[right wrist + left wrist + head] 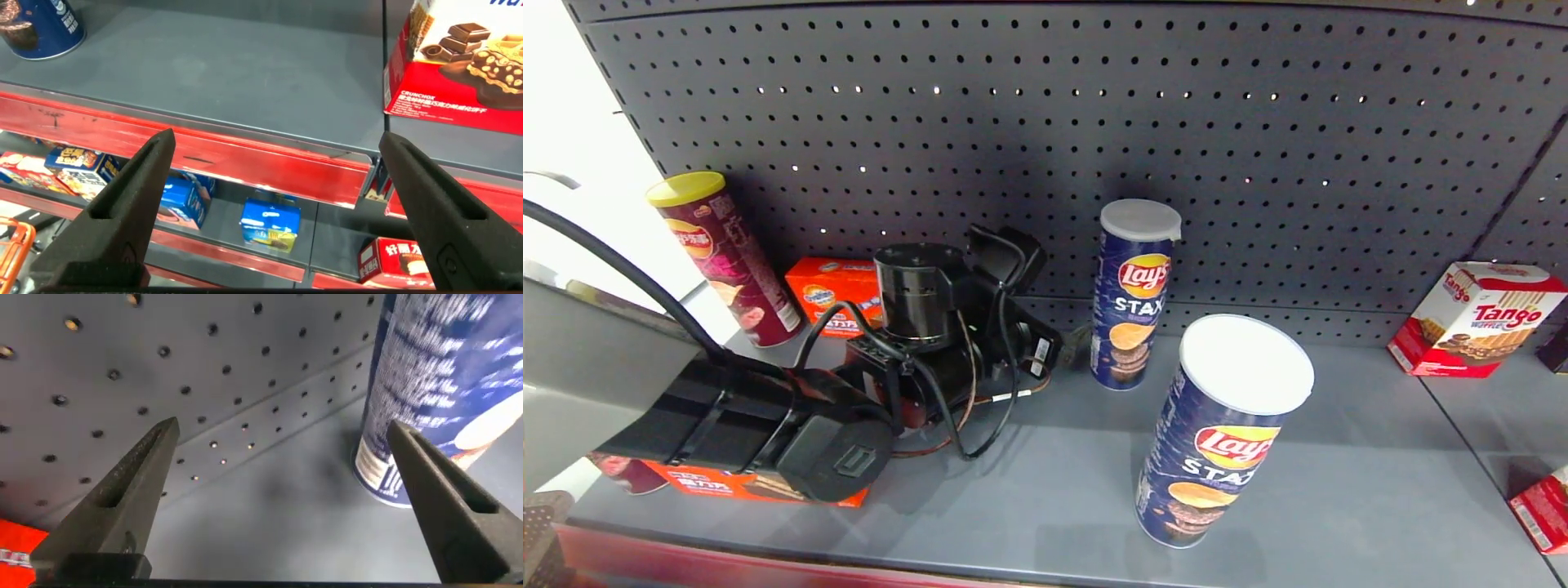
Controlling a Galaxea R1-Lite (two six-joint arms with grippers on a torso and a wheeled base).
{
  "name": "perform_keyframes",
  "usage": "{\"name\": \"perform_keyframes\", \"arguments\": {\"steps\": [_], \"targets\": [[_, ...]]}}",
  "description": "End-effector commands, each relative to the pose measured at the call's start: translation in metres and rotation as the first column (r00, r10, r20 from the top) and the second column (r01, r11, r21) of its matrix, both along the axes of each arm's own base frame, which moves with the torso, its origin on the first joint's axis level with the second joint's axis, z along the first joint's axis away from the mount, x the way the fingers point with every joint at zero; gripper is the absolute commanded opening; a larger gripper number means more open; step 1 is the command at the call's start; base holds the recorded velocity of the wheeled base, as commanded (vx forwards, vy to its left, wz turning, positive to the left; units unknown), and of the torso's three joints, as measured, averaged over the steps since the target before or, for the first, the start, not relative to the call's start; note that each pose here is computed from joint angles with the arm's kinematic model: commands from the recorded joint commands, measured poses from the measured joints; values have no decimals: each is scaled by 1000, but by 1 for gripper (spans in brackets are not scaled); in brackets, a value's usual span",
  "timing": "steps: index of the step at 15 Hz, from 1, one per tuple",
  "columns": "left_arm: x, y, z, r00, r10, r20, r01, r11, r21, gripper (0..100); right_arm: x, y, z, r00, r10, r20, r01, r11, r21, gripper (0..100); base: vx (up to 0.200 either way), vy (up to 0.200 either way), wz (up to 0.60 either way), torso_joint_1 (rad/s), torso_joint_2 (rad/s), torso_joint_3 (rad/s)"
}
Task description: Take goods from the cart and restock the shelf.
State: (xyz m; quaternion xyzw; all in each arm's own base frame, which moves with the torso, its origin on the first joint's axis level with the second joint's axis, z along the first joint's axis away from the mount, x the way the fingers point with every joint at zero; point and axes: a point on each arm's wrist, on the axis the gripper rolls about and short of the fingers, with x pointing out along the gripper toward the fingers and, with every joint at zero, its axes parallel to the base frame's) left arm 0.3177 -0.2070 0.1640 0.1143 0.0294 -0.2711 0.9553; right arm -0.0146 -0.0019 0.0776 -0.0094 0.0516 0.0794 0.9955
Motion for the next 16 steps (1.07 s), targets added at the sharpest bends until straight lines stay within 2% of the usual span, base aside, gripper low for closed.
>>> {"name": "perform_keyframes", "arguments": {"steps": [1,16], "targets": [[0,-5,-6,1000,-10,-14,10,1000,9,100,0,0,0,1000,1,-1,-1,1000,-1,100,0,0,0,0,0,0],[1,-16,-15,999,-32,-26,33,999,16,100,0,0,0,1000,1,-1,-1,1000,-1,100,0,0,0,0,0,0]]}}
